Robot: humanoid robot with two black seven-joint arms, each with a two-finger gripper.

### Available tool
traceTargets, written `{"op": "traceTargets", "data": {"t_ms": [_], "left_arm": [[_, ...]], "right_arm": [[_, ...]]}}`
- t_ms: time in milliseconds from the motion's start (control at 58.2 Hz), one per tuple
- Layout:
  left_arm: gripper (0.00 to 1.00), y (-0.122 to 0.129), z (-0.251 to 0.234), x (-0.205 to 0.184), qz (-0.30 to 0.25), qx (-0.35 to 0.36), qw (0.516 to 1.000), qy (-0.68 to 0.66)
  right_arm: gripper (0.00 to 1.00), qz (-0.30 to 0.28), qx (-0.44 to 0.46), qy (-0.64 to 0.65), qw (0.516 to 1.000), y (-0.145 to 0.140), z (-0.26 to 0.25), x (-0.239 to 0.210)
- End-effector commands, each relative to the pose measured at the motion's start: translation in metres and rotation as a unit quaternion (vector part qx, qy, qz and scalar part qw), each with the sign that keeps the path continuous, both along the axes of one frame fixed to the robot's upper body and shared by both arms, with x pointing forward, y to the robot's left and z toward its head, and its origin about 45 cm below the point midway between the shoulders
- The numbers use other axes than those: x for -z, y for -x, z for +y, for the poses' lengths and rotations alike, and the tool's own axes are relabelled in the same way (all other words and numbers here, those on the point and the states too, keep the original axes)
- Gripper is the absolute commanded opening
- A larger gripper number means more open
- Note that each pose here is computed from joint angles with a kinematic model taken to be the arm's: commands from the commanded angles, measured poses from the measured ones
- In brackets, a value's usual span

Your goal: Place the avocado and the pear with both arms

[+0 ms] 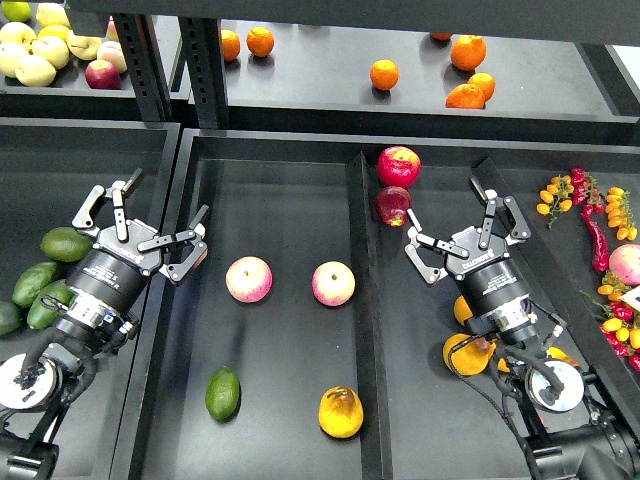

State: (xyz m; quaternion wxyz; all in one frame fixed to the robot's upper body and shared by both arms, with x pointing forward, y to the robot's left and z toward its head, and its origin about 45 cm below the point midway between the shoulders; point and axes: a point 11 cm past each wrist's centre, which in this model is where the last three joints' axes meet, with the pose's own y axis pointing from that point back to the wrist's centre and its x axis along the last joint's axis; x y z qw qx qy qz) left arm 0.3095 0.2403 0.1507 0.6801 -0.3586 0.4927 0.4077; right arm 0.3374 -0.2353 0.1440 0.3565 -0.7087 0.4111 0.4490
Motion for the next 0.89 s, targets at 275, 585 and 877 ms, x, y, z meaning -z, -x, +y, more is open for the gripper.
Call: {"op": "traceTargets", "data": {"t_ms": [275,585,877], "left_arm": [[1.00,0.003,-0.002,-0.002,-0.015,0.010,1.000,0.000],[0.99,0.008,-0.007,0.001,-0.008,0.032,0.999,-0.003],[0.99,0.011,-0.012,0.003,-0.002,0.062,0.998,-0.009]], "right_arm": [[0.99,0.004,0.004,0.000,1.000,0.003,-0.002,0.003],[0.99,0.011,0.002,0.000,1.000,0.006,-0.002,0.008],[0.99,0.010,0.005,-0.001,1.000,0.006,-0.002,0.007]]}}
